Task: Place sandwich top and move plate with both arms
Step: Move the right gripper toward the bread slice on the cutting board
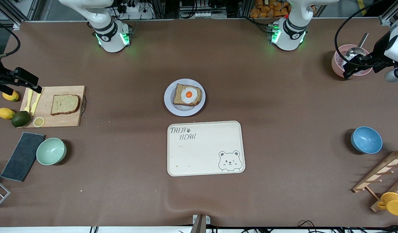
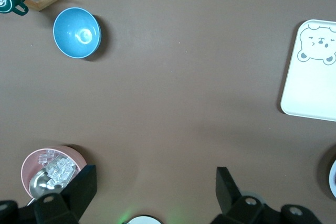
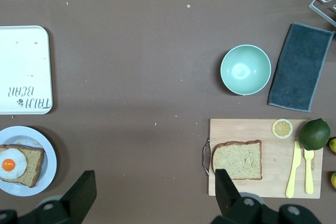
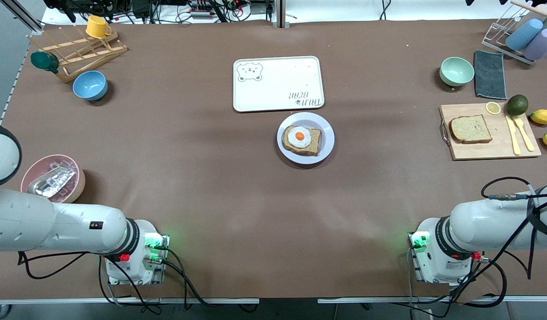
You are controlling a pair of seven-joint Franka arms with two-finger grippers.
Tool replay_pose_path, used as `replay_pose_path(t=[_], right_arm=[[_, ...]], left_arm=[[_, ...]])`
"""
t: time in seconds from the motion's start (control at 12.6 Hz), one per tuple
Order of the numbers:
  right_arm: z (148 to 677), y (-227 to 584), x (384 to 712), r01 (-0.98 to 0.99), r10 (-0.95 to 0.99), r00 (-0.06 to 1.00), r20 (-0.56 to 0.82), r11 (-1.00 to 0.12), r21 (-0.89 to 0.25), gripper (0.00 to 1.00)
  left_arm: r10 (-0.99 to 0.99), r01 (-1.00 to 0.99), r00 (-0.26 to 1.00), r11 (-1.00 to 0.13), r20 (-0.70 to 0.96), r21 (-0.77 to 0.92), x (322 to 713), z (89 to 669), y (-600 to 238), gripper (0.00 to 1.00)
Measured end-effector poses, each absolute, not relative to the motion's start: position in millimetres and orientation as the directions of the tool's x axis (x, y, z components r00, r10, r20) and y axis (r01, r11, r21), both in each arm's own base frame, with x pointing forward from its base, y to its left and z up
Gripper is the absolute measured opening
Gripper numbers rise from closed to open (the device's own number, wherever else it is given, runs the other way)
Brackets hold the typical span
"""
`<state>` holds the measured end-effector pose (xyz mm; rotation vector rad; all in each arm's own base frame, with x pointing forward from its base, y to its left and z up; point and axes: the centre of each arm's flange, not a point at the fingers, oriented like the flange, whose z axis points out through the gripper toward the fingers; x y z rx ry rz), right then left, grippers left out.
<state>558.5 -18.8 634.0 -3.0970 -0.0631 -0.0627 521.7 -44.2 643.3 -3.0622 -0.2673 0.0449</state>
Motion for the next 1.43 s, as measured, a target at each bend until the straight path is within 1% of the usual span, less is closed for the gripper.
replay_pose_path(t=[0.32,0.63,0.87,1.03,1.27,1.43], right_arm=[[621.9,-26.1,559.4,0.029,0.028,0.999,0.015,-0.999,-0.043,1.00],[584.8,-80.2,566.2,-0.009,-0.007,0.999,-0.047,-0.999,-0.049,1.00],[544.4,-122.6,576.2,-0.054,-0.048,0.994,-0.096,-0.997,-0.058,1.00],[512.8,-158.6,580.6,-0.040,-0.032,0.993,-0.116,-0.997,-0.069,1.00],[460.3,-218.6,578.1,-0.036,-0.023,0.989,-0.145,-0.995,-0.092,1.00],[416.5,-242.2,573.9,-0.023,-0.008,0.989,-0.148,-0.995,-0.102,1.00]], left_arm=[[0.186,0.184,0.982,-0.980,-0.025,-0.069,520.6,648.2,-37.7,1.00],[0.185,0.183,0.982,-0.981,-0.026,-0.070,520.5,648.4,-38.0,1.00],[0.184,0.181,0.983,-0.981,-0.028,-0.070,520.8,647.6,-38.7,1.00],[0.184,0.182,0.982,-0.981,-0.029,-0.070,521.0,647.3,-38.4,1.00],[0.186,0.184,0.982,-0.980,-0.029,-0.070,521.3,647.0,-37.5,1.00],[0.194,0.192,0.981,-0.979,-0.029,-0.070,521.6,647.1,-33.0,1.00]])
